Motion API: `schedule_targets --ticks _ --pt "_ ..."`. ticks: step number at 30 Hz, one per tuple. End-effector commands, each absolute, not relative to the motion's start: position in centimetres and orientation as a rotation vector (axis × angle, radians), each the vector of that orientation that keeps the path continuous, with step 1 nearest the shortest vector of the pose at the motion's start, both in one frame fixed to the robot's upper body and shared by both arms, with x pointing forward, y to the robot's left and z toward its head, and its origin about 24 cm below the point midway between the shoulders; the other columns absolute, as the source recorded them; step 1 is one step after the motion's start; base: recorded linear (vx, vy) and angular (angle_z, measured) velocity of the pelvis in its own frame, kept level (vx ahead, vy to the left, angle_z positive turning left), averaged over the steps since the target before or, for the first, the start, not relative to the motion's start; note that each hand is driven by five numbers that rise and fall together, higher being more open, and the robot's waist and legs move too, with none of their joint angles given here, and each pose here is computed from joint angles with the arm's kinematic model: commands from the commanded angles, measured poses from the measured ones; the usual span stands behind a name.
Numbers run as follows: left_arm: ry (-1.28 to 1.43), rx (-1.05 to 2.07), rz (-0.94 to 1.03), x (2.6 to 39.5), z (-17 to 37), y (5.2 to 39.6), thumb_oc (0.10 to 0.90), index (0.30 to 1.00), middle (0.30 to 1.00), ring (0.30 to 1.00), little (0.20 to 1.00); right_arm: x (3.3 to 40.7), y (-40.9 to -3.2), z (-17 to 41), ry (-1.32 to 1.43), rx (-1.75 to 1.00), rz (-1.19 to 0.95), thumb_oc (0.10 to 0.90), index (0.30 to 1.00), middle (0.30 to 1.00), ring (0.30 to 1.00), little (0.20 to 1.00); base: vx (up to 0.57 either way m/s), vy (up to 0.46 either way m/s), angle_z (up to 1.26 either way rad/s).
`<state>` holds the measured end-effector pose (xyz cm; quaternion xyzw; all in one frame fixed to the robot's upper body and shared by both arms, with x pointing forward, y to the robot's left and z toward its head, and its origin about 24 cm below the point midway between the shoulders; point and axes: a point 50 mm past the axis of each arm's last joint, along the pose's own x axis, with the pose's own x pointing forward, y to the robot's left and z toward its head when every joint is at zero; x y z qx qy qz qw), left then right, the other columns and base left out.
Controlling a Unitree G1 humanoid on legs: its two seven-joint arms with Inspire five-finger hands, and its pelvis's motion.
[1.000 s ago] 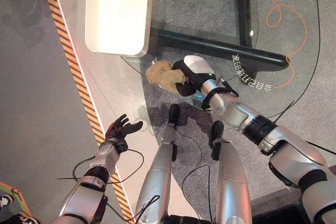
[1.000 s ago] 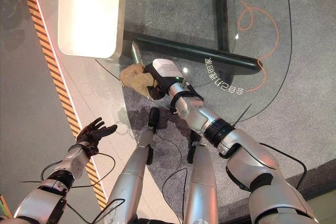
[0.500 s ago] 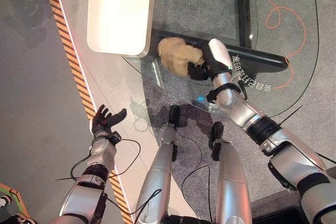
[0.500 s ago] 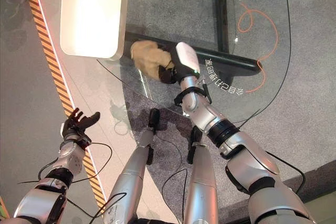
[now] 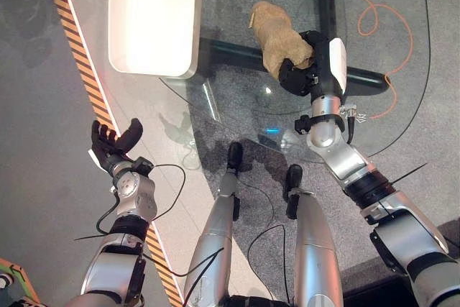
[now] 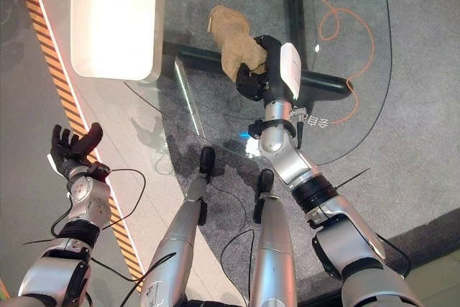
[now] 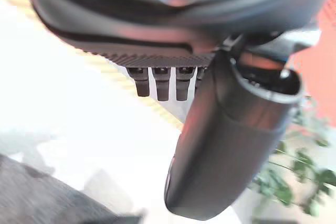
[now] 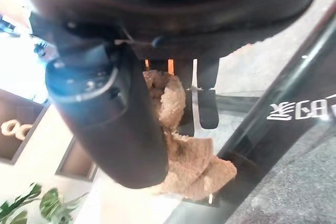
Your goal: Wipe the table with a cloth and put it in the basket.
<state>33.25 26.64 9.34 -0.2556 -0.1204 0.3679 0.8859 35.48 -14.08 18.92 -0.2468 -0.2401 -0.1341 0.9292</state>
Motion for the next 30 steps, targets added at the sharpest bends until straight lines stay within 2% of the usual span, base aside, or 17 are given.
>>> schedule_targets --ticks 1,6,11,16,30 --pt "-0.535 -0.496 0.861 32.1 13.7 29.1 0.800 0.900 0.900 0.900 0.900 32.5 -12.5 26.0 -0.919 -0.326 -0.292 0.100 0.300 0.300 0.300 0.200 0.00 -0.001 -0.04" --pt "-0.655 -0.551 0.767 32.1 16.0 27.7 0.800 0.900 0.900 0.900 0.900 31.2 -13.1 27.2 -1.019 -0.290 -0.304 0.100 0.300 0.300 0.300 0.200 0.00 0.000 0.00" --pt "-0.789 -0.582 0.564 31.8 19.0 24.7 0.800 0.900 0.900 0.900 0.900 29.5 -13.2 28.6 -1.121 -0.241 -0.291 0.100 0.300 0.300 0.300 0.200 0.00 0.000 0.00" --pt "-0.854 -0.601 0.380 31.3 20.5 23.3 0.800 0.900 0.900 0.900 0.900 28.5 -13.1 28.9 -1.177 -0.211 -0.263 0.100 0.300 0.300 0.300 0.200 0.00 0.000 0.00" --pt "-0.877 -0.662 0.002 31.3 23.0 21.1 0.800 0.900 0.900 0.900 0.900 27.0 -12.2 29.9 -1.271 -0.184 -0.135 0.100 0.300 0.300 0.300 0.200 0.00 0.000 0.00"
